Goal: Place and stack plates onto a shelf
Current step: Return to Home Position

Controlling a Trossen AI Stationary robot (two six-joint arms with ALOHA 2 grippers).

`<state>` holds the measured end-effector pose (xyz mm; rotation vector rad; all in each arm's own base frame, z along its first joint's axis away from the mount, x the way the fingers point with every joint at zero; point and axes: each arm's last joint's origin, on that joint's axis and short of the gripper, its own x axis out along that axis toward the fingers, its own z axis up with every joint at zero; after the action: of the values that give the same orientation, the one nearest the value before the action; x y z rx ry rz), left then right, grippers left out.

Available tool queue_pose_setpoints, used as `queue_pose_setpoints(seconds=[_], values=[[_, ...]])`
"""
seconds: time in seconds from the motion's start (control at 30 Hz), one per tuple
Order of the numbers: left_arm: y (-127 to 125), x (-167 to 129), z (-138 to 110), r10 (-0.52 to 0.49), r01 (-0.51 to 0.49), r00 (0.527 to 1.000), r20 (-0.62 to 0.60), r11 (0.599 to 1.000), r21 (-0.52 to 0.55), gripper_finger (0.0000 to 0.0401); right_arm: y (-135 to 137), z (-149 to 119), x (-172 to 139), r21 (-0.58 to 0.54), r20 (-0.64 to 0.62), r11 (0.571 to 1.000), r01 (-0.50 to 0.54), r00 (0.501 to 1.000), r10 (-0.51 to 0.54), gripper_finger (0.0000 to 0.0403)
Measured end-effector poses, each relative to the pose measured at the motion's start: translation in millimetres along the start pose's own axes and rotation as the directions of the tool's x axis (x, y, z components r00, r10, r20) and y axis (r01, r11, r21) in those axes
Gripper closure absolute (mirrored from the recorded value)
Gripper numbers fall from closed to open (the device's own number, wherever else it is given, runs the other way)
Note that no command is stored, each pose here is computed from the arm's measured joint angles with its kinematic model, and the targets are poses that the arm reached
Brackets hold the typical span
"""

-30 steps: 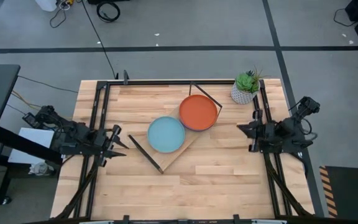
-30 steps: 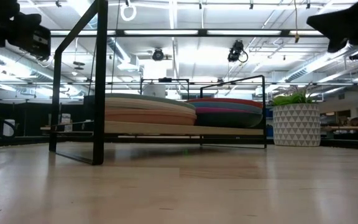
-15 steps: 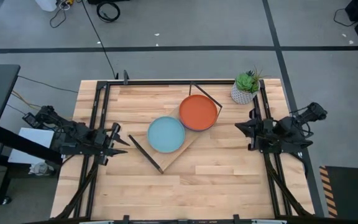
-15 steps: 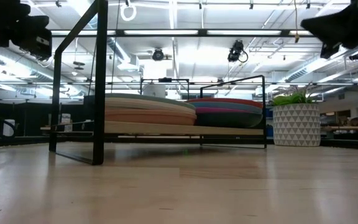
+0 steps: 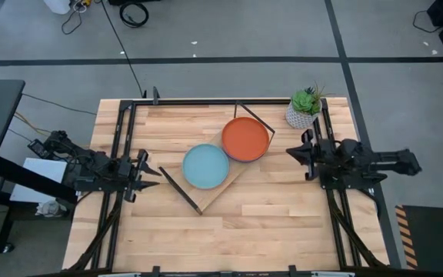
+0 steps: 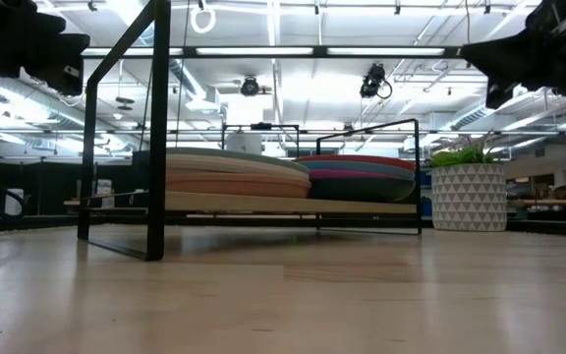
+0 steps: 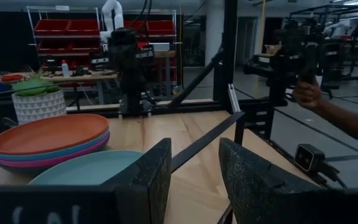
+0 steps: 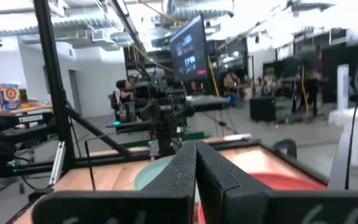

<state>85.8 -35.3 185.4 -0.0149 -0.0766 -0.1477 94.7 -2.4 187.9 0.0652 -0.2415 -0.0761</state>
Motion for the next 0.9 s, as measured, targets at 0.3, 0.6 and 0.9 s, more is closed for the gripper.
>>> queue_pose_setpoints(seconds=[0.3, 0.6, 0.9], values=[[0.0, 0.0, 0.1, -0.001, 0.001, 1.0, 0.001, 1.0, -0.008, 0.0259, -4.9, -1.6, 0.2, 0.142, -0.021, 0.99, -0.011, 1.0, 0.014, 0.0389], [0.0, 0.0, 0.2, -0.001, 0.001, 1.0, 0.001, 1.0, -0.008, 0.0259, -5.2, -1.0, 0.2, 0.135, -0.013, 0.991, -0.001, 1.0, 0.002, 0.0389], [0.0, 0.0, 0.2, -0.001, 0.001, 1.0, 0.001, 1.0, -0.008, 0.0259, -5.3, -1.0, 0.2, 0.133, -0.013, 0.991, 0.002, 1.0, 0.0, 0.0389]])
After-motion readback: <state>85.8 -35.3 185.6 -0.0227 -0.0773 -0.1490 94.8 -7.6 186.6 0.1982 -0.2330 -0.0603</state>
